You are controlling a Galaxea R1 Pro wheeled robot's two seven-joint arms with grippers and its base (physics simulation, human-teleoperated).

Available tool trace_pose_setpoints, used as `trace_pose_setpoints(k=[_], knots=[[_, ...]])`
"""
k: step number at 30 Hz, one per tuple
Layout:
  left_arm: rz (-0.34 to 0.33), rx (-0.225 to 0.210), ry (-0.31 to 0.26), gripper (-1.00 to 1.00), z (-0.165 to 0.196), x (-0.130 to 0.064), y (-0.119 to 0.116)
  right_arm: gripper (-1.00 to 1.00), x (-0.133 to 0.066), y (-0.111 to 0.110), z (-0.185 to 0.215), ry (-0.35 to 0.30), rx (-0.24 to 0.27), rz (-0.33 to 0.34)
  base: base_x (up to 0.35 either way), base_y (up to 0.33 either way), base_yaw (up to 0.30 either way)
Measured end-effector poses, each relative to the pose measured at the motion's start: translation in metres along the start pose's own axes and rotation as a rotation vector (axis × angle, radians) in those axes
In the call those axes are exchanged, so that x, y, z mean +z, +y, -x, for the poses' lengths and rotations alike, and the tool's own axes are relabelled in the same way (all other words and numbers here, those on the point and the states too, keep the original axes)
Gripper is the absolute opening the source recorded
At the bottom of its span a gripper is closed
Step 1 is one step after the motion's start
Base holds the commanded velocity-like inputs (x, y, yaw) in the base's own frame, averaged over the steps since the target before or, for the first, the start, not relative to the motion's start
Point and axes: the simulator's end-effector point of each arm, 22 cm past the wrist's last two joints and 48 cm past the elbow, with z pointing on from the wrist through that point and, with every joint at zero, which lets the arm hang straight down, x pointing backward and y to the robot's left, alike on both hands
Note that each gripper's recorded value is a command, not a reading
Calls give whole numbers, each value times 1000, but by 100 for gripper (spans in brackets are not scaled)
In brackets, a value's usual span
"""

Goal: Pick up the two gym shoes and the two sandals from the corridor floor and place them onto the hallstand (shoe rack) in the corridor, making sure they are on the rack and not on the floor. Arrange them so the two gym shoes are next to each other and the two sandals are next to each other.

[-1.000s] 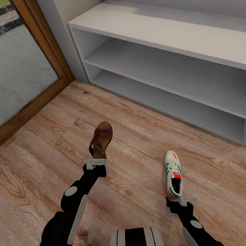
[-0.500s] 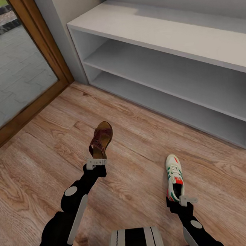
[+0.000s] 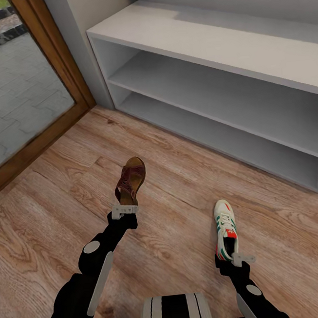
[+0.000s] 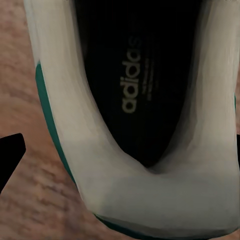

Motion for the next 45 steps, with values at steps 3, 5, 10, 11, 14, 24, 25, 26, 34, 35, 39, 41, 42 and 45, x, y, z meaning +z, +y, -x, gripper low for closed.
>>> trace_pose_setpoints(k=[3, 5, 10, 11, 14, 24, 25, 26, 34, 35, 39, 41, 42, 45], knots=[[0, 0, 0, -100, 0, 0, 0, 100, 0, 0, 0, 0, 0, 0, 139, 0, 0], [0, 0, 0, -100, 0, 0, 0, 100, 0, 0, 0, 0, 0, 0, 75, 0, 0], [-1, 0, 0, -100, 0, 0, 0, 100, 0, 0, 0, 1, 0, 0, 23, 0, 0], [0, 0, 0, -100, 0, 0, 0, 100, 0, 0, 0, 0, 0, 0, 5, 0, 0], [-1, 0, 0, -100, 0, 0, 0, 100, 0, 0, 0, 1, 0, 0, 3, 0, 0], [0, 0, 0, -100, 0, 0, 0, -100, 0, 0, 0, 0, 0, 0, 0, 0, 0], [0, 0, 0, -100, 0, 0, 0, -100, 0, 0, 0, 0, 0, 0, 0, 0, 0], [0, 0, 0, -100, 0, 0, 0, -100, 0, 0, 0, 0, 0, 0, 0, 0, 0], [-1, 1, 0, -100, 0, 0, 0, -100, 0, 0, 0, 0, 0, -1, 0, 0, 0], [-1, 1, 0, -100, 0, 0, 0, -100, 0, 0, 0, 1, 0, 0, 0, 0, 0], [-1, 1, 0, -100, 0, 0, 0, -100, 0, 0, 0, 1, 0, 0, 0, 0, 0], [-1, 0, 0, -100, 0, 0, 0, -100, 0, 0, 0, 0, 0, 0, 0, 0, 0], [-1, 0, 0, -100, 0, 0, 0, -100, 0, 0, 0, 0, 1, 0, 0, 0, 0], [-1, 1, 0, -100, 0, 0, 0, -100, 0, 0, 0, 0, 2, 1, 0, 0, 0]])
